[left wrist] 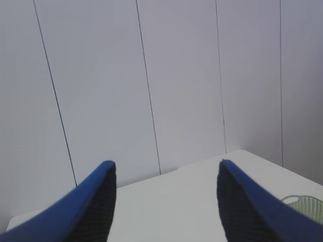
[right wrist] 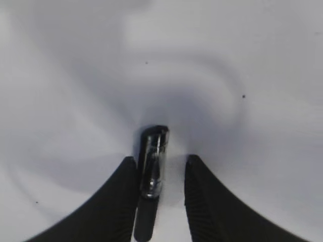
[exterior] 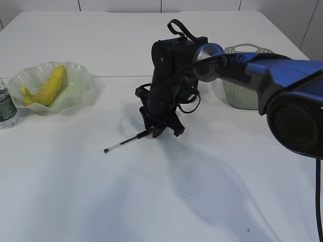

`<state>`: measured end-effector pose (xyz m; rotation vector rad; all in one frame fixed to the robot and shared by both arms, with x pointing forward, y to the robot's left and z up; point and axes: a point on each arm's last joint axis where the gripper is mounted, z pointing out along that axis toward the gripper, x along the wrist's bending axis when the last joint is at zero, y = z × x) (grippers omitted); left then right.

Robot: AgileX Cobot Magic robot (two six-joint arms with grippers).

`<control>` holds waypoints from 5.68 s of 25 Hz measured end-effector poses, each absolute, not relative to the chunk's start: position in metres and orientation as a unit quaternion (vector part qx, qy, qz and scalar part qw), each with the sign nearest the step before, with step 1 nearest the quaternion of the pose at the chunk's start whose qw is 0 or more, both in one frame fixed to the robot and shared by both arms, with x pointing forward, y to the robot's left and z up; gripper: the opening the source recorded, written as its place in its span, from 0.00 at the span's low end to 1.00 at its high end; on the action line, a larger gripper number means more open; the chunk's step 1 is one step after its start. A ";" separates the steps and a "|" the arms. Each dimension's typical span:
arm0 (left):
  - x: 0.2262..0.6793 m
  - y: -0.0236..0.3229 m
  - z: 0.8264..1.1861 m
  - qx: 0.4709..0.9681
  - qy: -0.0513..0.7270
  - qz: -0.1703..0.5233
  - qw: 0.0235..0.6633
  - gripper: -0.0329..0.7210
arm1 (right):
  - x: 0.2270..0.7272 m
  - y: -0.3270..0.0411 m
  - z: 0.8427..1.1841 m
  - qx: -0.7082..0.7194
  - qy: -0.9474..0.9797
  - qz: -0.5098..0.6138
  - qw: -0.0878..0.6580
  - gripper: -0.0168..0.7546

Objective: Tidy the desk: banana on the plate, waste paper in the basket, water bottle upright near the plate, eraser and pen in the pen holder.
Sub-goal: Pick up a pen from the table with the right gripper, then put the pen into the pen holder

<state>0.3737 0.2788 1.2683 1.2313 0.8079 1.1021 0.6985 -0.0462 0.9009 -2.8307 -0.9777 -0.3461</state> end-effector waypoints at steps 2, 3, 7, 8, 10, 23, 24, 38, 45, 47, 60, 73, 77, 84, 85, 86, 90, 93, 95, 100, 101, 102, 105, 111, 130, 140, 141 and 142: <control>0.374 0.279 1.268 0.533 0.349 0.476 0.606 0.63 | 0.696 -0.048 0.900 -0.936 -0.331 -0.100 0.058 0.35; 0.374 0.279 1.268 0.533 0.349 0.476 0.606 0.63 | 0.696 -0.048 0.900 -0.935 -0.336 -0.096 0.056 0.35; 0.374 0.279 1.268 0.533 0.349 0.476 0.606 0.63 | 0.694 -0.049 0.901 -0.935 -0.339 -0.089 0.055 0.35; 0.374 0.279 1.268 0.533 0.349 0.476 0.606 0.63 | 0.695 -0.048 0.901 -0.934 -0.340 -0.090 0.057 0.35; 0.374 0.279 1.268 0.533 0.349 0.476 0.606 0.63 | 0.695 -0.048 0.901 -0.934 -0.339 -0.094 0.058 0.35; 0.374 0.279 1.268 0.534 0.349 0.475 0.606 0.63 | 0.697 -0.047 0.901 -0.933 -0.339 -0.105 0.060 0.35; 0.374 0.279 1.268 0.534 0.349 0.475 0.606 0.63 | 0.697 -0.047 0.901 -0.933 -0.339 -0.105 0.060 0.35; 0.374 0.279 1.268 0.534 0.349 0.475 0.606 0.63 | 0.696 -0.047 0.901 -0.933 -0.340 -0.100 0.061 0.32; 0.374 0.279 1.268 0.534 0.349 0.475 0.606 0.63 | 0.696 -0.047 0.901 -0.933 -0.339 -0.099 0.064 0.32; 0.374 0.279 1.268 0.534 0.349 0.475 0.606 0.63 | 0.696 -0.047 0.901 -0.933 -0.339 -0.099 0.064 0.31; 0.376 0.279 1.267 0.535 0.351 0.474 0.605 0.63 | 0.695 -0.047 0.901 -0.934 -0.339 -0.096 0.065 0.17; 0.377 0.279 1.267 0.533 0.352 0.475 0.605 0.63 | 0.698 -0.048 0.904 -0.932 -0.345 -0.103 0.051 0.16; 0.377 0.279 1.267 0.533 0.352 0.475 0.605 0.63 | 0.705 -0.051 0.913 -0.926 -0.357 -0.126 0.019 0.16; 0.377 0.280 1.267 0.533 0.353 0.476 0.605 0.63 | 0.714 -0.053 0.933 -0.915 -0.370 -0.163 -0.014 0.16; 0.377 0.280 1.267 0.533 0.353 0.476 0.605 0.63 | 0.715 -0.053 0.934 -0.913 -0.373 -0.164 -0.015 0.16; 0.377 0.280 1.267 0.533 0.353 0.476 0.605 0.63 | 0.715 -0.053 0.934 -0.912 -0.375 -0.165 -0.016 0.16; 0.377 0.280 1.268 0.532 0.353 0.476 0.605 0.63 | 0.716 -0.053 0.938 -0.904 -0.392 -0.171 -0.018 0.16; 0.380 0.280 1.266 0.534 0.356 0.473 0.603 0.63 | 0.718 -0.053 0.943 -0.897 -0.404 -0.180 -0.027 0.16; 0.383 0.280 1.265 0.535 0.359 0.471 0.603 0.63 | 0.719 -0.054 0.947 -0.890 -0.415 -0.186 -0.037 0.16; 0.387 0.281 1.264 0.535 0.363 0.467 0.603 0.63 | 0.721 -0.056 0.952 -0.879 -0.434 -0.188 -0.059 0.16; 0.387 0.281 1.264 0.533 0.364 0.466 0.606 0.63 | 0.721 -0.057 0.954 -0.879 -0.436 -0.185 -0.063 0.16; 0.387 0.281 1.264 0.532 0.364 0.465 0.607 0.63 | 0.721 -0.058 0.955 -0.878 -0.437 -0.183 -0.068 0.16; 0.387 0.281 1.265 0.531 0.364 0.463 0.609 0.63 | 0.720 -0.061 0.956 -0.876 -0.443 -0.174 -0.082 0.16; 0.387 0.281 1.265 0.530 0.364 0.463 0.610 0.63 | 0.723 -0.067 0.966 -0.868 -0.449 -0.176 -0.120 0.16; 0.390 0.281 1.263 0.531 0.368 0.460 0.609 0.63 | 0.744 -0.092 1.021 -0.793 -0.448 -0.253 -0.326 0.15; 0.396 0.281 1.260 0.538 0.372 0.451 0.607 0.63 | 0.754 -0.095 1.048 -0.727 -0.453 -0.311 -0.412 0.15; 0.397 0.281 1.260 0.539 0.373 0.450 0.607 0.63 | 0.755 -0.095 1.050 -0.720 -0.454 -0.316 -0.419 0.15; 0.399 0.281 1.259 0.541 0.374 0.448 0.606 0.63 | 0.756 -0.095 1.052 -0.711 -0.456 -0.322 -0.427 0.15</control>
